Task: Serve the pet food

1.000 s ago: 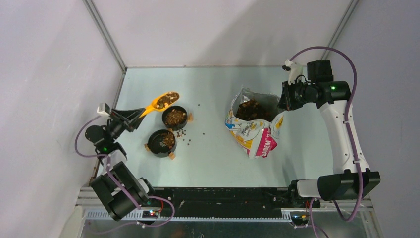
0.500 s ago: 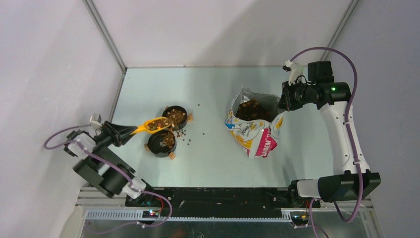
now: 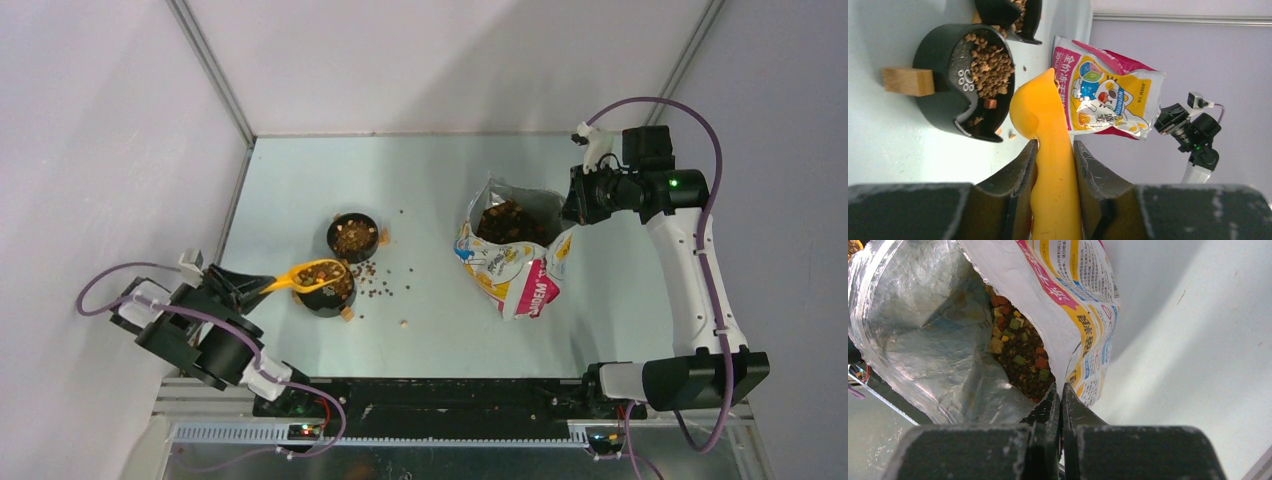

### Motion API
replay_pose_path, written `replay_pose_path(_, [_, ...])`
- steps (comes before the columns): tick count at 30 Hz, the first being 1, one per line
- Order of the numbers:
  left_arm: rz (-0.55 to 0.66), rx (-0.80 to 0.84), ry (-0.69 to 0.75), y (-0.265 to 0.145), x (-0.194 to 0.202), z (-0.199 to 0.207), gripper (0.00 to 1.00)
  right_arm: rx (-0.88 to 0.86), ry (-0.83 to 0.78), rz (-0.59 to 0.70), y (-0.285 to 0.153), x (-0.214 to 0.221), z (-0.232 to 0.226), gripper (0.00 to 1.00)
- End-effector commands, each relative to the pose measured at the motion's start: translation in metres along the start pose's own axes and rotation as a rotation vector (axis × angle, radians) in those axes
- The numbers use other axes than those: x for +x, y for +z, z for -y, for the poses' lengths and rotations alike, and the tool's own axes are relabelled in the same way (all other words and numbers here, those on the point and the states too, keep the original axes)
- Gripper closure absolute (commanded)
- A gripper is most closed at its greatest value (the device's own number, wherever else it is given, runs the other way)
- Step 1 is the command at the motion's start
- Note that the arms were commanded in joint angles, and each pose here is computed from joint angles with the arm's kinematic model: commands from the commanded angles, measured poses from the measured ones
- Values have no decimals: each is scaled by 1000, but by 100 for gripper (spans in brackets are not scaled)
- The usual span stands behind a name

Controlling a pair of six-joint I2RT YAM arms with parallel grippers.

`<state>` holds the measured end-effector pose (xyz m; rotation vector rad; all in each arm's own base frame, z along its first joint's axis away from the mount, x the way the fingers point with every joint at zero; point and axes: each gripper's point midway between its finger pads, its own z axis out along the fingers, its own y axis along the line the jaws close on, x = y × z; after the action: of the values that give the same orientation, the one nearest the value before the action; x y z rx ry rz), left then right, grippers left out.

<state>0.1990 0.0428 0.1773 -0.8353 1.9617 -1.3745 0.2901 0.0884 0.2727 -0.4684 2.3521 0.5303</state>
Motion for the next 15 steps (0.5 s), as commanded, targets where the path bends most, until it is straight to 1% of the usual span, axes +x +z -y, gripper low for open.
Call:
replay_pose_path(1, [87,-52,101,-10,-10,-12,100,-24,-63,133,-13,-28,-9,100])
replay_pose_path(4, [110,-93,76,-11,-8,-16,100,-26,-59,132,-12,-28,-9,100])
replay_pose_path(5, [126,-108,102,-11,-12,-19,100,-28,-60,134,-12,-29,-9,100])
replay_pose_path(6, [143,-129,70,-12,-13,-19,100,-28,-58,134,-12,-29,-10,100])
replay_pose_path(7, [170,-154,109,-13,-21,-23,100,-27,-59,135,-13,-29,-10,100])
replay_pose_path(8, [191,-182,74,-13,-22,-24,100,-28,-58,137,-13,-29,-10,100])
replay_pose_path(9, [211,-211,110,-15,-28,-28,100,-28,-58,137,-13,-29,-10,100])
replay_pose_path(12, [244,-266,153,-16,-32,-22,100,-25,-59,140,-14,-28,-10,100])
replay_pose_path(15, [232,-334,204,-12,-30,-19,100,-27,-55,139,-13,-26,-10,100])
